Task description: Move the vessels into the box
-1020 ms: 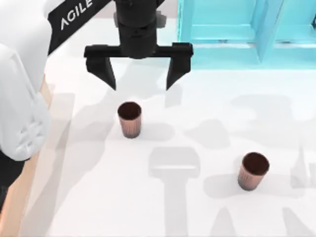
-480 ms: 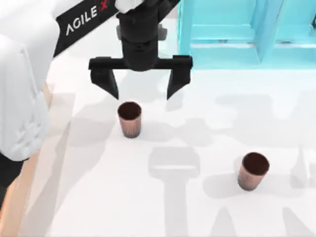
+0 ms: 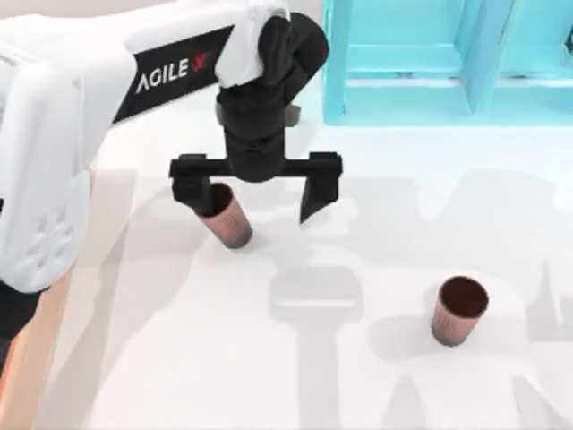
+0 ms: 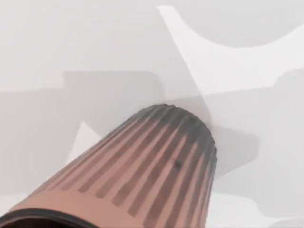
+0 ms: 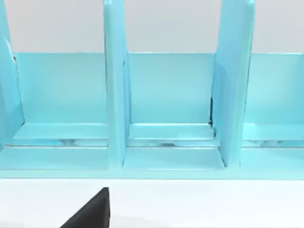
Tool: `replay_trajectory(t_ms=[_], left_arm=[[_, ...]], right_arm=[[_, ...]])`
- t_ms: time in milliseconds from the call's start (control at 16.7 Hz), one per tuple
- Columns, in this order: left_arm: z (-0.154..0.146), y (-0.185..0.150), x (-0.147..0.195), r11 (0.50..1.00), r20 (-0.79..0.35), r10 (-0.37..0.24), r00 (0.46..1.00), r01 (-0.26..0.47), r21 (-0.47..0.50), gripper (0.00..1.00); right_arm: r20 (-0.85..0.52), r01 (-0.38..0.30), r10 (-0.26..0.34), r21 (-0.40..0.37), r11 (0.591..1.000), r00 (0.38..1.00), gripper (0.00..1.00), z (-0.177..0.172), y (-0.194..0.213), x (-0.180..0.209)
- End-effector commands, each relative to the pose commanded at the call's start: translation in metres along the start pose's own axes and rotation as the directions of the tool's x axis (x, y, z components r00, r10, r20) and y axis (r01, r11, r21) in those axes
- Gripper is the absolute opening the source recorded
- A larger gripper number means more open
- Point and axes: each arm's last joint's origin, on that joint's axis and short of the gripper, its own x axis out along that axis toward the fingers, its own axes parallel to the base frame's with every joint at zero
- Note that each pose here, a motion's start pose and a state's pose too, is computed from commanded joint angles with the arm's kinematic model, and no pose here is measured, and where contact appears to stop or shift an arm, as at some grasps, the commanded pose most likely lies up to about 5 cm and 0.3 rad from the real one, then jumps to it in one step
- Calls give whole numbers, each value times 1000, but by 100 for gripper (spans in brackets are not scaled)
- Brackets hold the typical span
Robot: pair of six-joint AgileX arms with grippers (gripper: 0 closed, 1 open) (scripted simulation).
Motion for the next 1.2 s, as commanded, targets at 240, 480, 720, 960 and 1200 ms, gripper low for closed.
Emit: replay_trajectory(t_ms=[240,480,720,960,1200], left_arm=[[0,0,2,1000,0,0,1000,0,0,100],[0,0,2,1000,0,0,1000,0,0,70],[0,0,2,1000,0,0,1000,0,0,40],[0,0,2,1000,0,0,1000,0,0,10],[0,0,2,1000,0,0,1000,0,0,0]], right_arm=[[0,0,0,0,1000,1000,100,0,0,0],[0,0,0,0,1000,1000,100,0,0,0],[0,0,0,0,1000,1000,100,0,0,0],[0,0,0,0,1000,1000,100,0,0,0],[0,0,0,0,1000,1000,100,0,0,0]])
